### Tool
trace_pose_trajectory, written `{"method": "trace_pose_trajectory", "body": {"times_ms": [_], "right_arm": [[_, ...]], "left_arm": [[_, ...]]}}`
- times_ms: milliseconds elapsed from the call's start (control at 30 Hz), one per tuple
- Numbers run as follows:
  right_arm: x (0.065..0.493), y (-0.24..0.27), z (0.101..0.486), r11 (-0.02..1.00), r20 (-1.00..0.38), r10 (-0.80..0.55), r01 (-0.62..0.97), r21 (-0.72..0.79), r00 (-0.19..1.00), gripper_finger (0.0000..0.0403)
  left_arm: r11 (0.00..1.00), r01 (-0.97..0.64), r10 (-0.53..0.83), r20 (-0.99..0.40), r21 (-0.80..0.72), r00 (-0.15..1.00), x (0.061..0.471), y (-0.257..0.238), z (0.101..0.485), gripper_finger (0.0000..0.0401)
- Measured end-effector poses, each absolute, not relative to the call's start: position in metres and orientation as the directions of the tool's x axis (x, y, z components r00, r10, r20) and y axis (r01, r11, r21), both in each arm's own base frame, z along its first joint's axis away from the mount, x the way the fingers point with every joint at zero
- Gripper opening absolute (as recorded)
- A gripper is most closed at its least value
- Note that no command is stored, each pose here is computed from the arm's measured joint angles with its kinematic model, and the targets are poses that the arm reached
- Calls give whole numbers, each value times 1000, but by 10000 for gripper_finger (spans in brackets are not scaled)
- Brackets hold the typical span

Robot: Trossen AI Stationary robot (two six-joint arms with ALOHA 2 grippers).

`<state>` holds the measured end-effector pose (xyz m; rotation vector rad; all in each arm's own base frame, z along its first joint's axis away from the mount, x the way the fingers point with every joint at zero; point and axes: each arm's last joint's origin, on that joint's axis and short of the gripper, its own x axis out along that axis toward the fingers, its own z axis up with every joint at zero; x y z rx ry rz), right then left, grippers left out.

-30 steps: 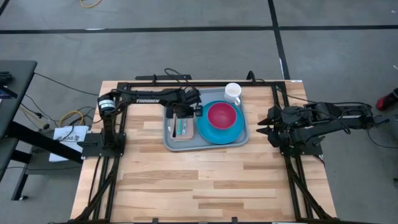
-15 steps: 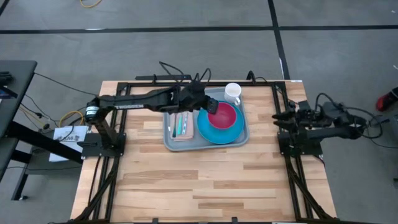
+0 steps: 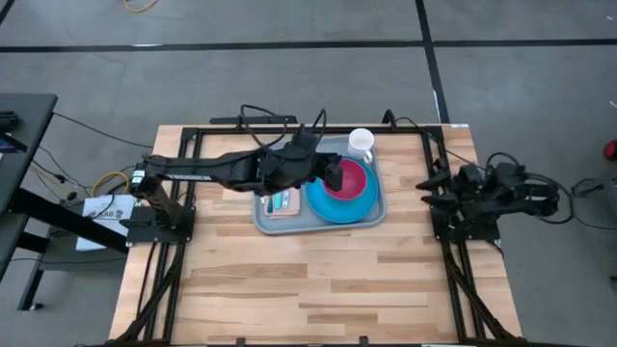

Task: Set up tray
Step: Return to Home Position

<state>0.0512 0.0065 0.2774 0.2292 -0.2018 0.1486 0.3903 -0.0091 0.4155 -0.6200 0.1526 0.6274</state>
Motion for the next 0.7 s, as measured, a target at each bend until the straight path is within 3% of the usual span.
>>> {"method": "trace_pose_trajectory", "body": {"times_ms": [267, 700], "right_arm": [[66, 10, 262, 961, 382, 176, -242, 131, 907, 155], [86, 13, 214, 955, 397, 193, -265, 135, 897, 151]], "left_arm": [[617, -593, 559, -242, -518, 793, 384, -27, 436, 62], [631, -572, 540, -232, -524, 809, 381, -42, 440, 62]]}}
